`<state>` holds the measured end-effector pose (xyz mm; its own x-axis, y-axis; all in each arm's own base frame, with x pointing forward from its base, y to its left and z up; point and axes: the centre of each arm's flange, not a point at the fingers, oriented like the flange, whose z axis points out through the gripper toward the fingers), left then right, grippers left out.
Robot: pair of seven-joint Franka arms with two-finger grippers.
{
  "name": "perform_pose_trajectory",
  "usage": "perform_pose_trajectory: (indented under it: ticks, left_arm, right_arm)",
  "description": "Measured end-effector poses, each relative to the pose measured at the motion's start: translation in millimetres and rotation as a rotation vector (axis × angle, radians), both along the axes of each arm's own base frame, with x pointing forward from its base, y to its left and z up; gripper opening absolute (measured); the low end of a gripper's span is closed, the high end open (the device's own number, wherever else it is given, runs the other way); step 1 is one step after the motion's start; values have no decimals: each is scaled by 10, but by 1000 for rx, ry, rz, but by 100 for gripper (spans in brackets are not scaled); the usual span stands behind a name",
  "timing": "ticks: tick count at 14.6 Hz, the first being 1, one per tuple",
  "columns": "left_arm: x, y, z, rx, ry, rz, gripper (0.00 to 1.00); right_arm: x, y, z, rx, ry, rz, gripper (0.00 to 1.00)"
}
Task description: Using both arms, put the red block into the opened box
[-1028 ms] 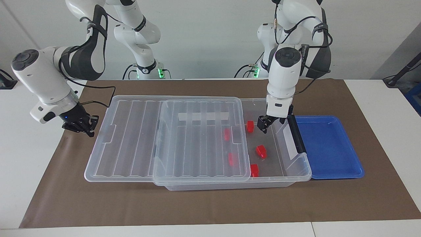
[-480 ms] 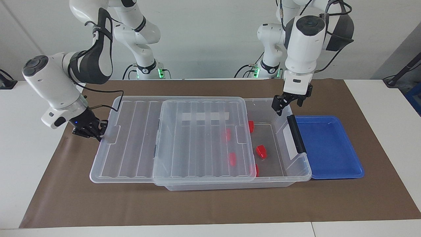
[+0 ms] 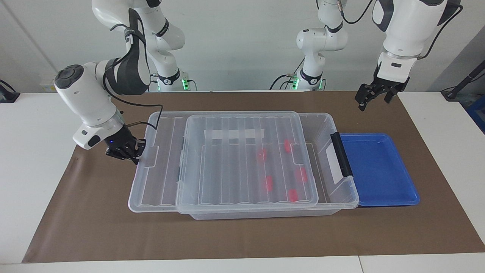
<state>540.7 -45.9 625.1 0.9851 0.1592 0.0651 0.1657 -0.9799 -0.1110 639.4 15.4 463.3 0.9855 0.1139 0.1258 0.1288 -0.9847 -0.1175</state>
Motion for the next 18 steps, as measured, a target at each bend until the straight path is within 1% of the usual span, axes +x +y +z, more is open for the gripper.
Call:
perform_pose_trajectory:
  ticks: [4,6,9,12,14,16,18]
  left_arm:
    - [-163,-9,231,0,-24,-14,100]
    - [-292,-28,370,-28,-39,-46,100]
    - [-417,77,334,-68,-21,-80,100]
    - [-408,277,284,-106,-18,-78,100]
    - [-390,270,238,-129,-20,-79,100]
    - [-383,249,206,-144,-18,-80,100]
    - [-381,239,157,-147,-8,-82,100]
  right_arm:
    - [-16,308,-9,6,9,-6,1]
    - [-24,406,-11,9,13,-13,1]
    - [-38,543,-11,12,17,-24,1]
    - [-52,652,-15,14,21,-25,1]
    - [-56,663,-25,17,23,-27,1]
    - [-62,687,-34,54,30,-41,1]
    - [-62,694,-32,68,32,-47,1]
